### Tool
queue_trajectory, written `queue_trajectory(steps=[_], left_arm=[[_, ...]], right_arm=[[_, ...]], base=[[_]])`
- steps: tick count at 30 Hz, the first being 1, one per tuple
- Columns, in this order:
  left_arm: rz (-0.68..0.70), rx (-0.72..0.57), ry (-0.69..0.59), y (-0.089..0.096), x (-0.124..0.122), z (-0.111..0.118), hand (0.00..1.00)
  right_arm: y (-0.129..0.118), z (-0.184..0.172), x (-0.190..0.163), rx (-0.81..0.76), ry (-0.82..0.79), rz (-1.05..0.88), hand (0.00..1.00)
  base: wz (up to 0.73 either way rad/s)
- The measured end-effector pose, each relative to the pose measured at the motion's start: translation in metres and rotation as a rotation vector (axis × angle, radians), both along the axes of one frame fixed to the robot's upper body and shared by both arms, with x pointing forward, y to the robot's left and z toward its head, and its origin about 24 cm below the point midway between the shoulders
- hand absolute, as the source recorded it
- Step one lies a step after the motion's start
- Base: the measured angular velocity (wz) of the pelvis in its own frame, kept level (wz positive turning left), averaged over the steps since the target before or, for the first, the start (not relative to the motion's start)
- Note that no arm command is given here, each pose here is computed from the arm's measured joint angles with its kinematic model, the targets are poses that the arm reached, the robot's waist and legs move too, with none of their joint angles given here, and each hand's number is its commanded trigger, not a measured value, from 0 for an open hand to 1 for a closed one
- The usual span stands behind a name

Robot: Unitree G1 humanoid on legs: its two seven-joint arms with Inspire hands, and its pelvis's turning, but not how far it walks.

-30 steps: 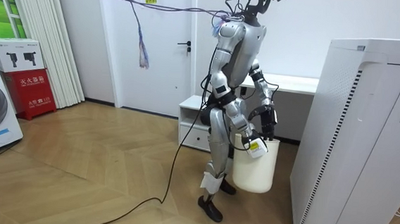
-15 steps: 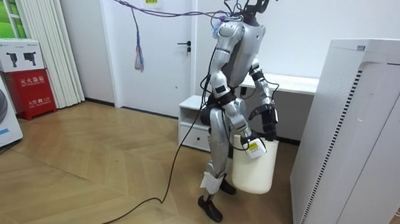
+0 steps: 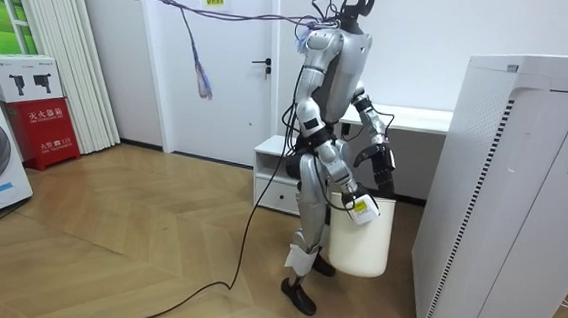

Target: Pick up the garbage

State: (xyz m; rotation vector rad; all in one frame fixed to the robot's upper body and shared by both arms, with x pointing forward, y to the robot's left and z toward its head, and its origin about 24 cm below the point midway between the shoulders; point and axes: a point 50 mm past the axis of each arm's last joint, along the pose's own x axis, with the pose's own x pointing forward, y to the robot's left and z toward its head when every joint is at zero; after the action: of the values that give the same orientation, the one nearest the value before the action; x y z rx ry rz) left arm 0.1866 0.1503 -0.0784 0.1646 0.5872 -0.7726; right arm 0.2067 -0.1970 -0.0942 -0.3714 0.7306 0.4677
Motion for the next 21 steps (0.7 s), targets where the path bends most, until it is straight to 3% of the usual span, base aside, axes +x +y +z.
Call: queue_trajectory(steps=[5, 10, 13, 16, 18, 21], left_arm=[[0.016, 0.007, 0.045, 0.005, -0.012, -0.008, 0.0], [0.108, 0.016, 0.091, 0.021, -0.027, -0.015, 0.0], [0.188, 0.045, 0.168, 0.036, -0.048, -0.028, 0.0], [0.31, 0.093, 0.251, 0.053, -0.076, -0.042, 0.0], [0.446, 0.135, 0.33, 0.071, -0.101, -0.052, 0.0], [0.645, 0.123, 0.402, 0.083, -0.125, -0.06, 0.0]], right_arm=[[-0.002, -0.004, -0.008, -0.001, 0.021, -0.008, 1.0], [-0.006, -0.015, -0.027, 0.003, 0.078, -0.04, 1.0], [-0.016, -0.026, -0.05, 0.038, 0.152, -0.137, 1.0], [-0.032, -0.037, -0.078, 0.076, 0.217, -0.299, 1.0], [-0.046, -0.044, -0.099, 0.097, 0.269, -0.447, 1.0], [-0.056, -0.05, -0.119, 0.138, 0.299, -0.633, 1.0]], base=[[0.01], [0.01], [0.02], [0.14], [-0.03], [0.0]])
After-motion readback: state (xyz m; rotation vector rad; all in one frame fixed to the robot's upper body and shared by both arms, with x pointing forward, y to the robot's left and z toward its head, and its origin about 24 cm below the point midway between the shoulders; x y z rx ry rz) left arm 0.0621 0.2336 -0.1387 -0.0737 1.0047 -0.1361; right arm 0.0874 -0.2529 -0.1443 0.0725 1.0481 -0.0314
